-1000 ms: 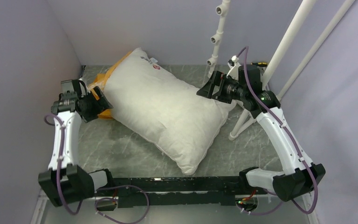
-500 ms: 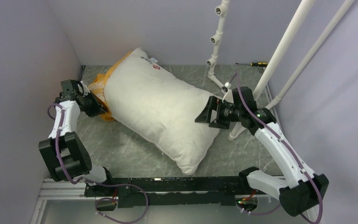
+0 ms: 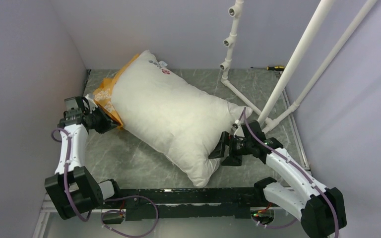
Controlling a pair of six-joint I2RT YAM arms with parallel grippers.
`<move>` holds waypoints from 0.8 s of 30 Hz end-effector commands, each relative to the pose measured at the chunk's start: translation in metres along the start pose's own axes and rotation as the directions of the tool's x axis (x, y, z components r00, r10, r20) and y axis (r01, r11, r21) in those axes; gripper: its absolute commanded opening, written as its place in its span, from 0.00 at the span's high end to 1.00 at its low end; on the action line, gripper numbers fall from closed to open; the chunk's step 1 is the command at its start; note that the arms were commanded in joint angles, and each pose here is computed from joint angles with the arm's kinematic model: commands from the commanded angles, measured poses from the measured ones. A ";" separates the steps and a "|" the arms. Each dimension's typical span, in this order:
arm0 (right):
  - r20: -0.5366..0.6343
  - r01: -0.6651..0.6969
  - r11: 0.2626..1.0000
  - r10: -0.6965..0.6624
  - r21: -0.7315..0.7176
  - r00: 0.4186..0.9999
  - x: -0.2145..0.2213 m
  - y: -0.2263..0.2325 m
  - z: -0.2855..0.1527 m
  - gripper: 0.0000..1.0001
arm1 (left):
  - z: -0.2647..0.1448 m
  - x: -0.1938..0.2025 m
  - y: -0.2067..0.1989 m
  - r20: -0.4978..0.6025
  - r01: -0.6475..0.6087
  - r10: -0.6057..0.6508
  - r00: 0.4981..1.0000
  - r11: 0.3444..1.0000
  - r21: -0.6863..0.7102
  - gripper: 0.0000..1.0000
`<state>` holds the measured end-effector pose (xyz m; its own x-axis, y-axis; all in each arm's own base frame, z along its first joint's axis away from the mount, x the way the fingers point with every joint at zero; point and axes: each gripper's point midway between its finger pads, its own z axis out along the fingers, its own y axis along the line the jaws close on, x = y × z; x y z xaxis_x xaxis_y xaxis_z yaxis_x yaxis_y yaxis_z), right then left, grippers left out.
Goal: Put the pillow into the pillowcase
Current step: Stuff the pillow into the pillowcase.
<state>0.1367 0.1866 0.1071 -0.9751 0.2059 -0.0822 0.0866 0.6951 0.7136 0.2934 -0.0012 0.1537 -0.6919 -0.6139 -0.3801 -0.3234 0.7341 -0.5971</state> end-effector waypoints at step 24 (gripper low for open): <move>0.404 0.262 0.939 -0.157 -0.220 0.901 -0.108 0.149 -0.064 1.00 | -0.042 0.137 -0.183 -0.166 -0.107 0.205 0.965 0.880 0.464 1.00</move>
<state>0.2447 0.2234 0.2250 -0.8633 0.3696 -0.3435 -0.0785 0.5741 0.8150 0.2447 -0.1448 0.1887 -0.7891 -0.4832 -0.3792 -0.0654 0.6800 -0.7303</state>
